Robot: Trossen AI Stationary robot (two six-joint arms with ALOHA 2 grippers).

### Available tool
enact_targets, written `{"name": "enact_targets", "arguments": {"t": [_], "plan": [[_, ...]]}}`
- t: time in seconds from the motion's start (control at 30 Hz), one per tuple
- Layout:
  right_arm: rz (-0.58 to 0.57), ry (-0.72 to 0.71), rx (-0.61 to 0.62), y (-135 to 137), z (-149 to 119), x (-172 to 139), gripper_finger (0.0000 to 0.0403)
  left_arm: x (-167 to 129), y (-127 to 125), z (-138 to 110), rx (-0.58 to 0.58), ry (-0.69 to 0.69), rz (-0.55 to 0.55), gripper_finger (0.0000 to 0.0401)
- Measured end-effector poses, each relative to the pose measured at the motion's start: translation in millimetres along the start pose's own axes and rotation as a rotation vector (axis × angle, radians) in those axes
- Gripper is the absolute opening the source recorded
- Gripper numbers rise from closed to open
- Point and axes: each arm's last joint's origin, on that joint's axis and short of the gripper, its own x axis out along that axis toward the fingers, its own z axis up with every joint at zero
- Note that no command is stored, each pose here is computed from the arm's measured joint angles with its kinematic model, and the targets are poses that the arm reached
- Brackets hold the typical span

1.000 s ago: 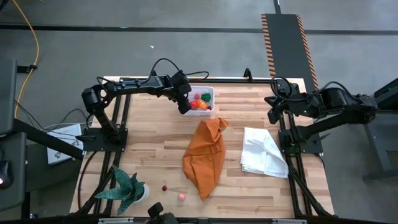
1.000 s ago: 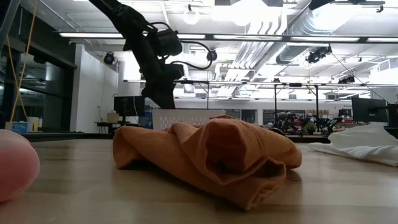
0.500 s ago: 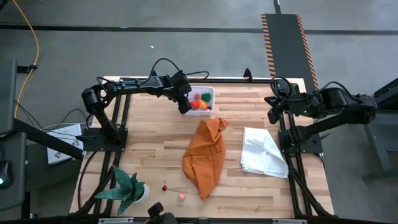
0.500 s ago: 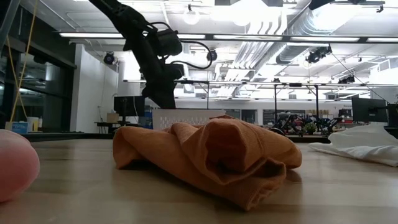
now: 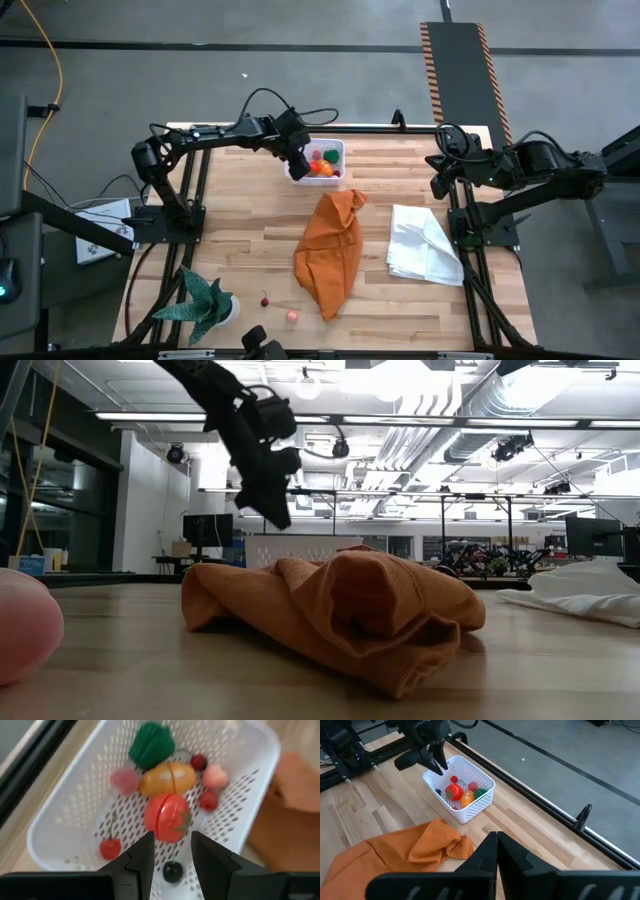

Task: Pick and placing Produce into tupperware
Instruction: Put the pink peach into the white basket

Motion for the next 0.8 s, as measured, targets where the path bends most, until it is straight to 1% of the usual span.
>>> {"name": "enact_targets", "arguments": {"t": [0.1, 0.23, 0.33, 0.47, 0.7, 0.8], "plan": [[0.0, 0.0, 0.005, -0.1, 0.0, 0.0, 0.0, -10.7, -1.9, 12.4, 0.006, -0.032, -0.025, 0.0115], [0.0, 0.0, 0.008, 0.0, 0.0, 0.0, 0.0, -23.7, -7.6, 23.4, 0.02, -0.039, -0.076, 0.0115], [0.0, 0.0, 0.008, 0.0, 0.0, 0.1, 0.0, -32.4, -14.4, 28.3, 0.062, -0.024, -0.101, 0.0115], [-0.001, 0.0, 0.008, 0.0, 0.0, 0.0, 0.0, -39.7, -27.7, 28.8, 0.155, 0.018, -0.121, 0.0115], [-0.002, -0.001, 0.011, 0.0, 0.0, 0.0, 0.0, -44.9, -56.1, 17.3, 0.287, 0.144, -0.165, 0.0115], [-0.002, -0.002, 0.019, -0.1, 0.1, 0.0, 0.0, -49.6, -66.4, 13.2, 0.336, 0.167, -0.182, 0.0115]]}}
